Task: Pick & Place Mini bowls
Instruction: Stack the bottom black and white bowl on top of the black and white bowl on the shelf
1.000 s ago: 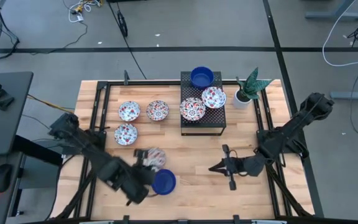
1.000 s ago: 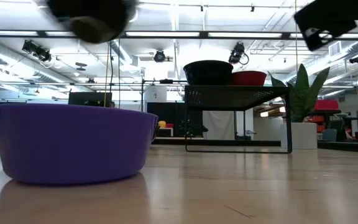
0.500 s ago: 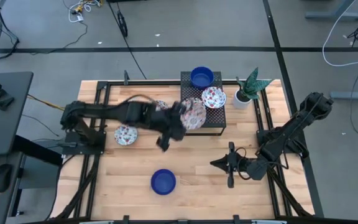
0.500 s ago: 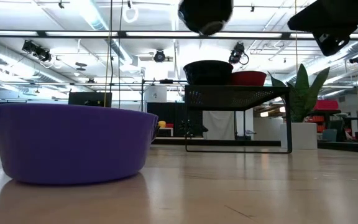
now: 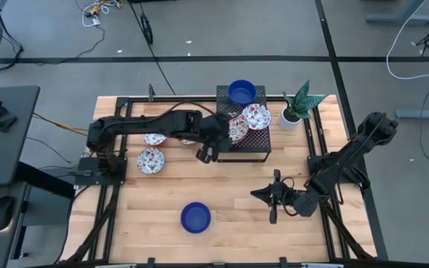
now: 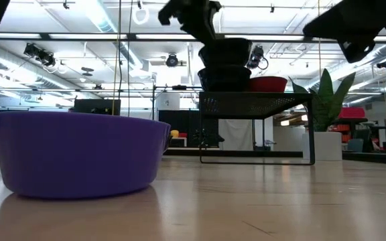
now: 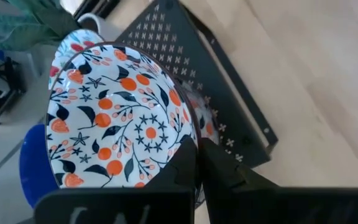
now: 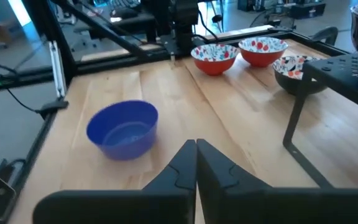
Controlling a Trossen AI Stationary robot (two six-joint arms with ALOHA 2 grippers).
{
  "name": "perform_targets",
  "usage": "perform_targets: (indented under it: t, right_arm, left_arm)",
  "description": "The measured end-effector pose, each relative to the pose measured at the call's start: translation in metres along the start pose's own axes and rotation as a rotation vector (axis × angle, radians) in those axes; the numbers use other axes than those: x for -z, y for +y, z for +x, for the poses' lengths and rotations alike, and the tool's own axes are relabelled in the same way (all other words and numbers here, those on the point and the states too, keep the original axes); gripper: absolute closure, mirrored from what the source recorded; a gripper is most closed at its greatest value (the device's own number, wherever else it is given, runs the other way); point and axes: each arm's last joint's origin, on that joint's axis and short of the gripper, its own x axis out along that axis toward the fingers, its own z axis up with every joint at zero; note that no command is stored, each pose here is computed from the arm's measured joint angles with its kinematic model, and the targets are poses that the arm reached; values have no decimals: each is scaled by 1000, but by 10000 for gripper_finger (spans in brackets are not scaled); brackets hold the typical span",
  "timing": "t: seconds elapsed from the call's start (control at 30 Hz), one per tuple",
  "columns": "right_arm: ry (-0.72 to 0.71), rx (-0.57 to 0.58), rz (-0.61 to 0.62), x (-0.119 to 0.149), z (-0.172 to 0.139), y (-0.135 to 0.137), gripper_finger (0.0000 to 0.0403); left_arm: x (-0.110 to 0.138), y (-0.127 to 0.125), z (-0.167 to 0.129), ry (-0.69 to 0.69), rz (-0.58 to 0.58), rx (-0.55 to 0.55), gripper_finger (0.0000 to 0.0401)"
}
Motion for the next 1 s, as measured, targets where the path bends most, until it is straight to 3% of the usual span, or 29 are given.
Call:
perform_targets:
  t: [0.23,0.53,1.0]
  right_arm:
    - [5,8,-9,8,6,3,394]
    - [-9,2,-17,8,7,5,394]
    - [-21,-3,-28,6,7,6,394]
  left_arm:
    - [0,-1,10,41,4,-32,380]
    - [2,-3,29,68,-16,4,385]
    - [3,-2,29,76,-50,-10,371]
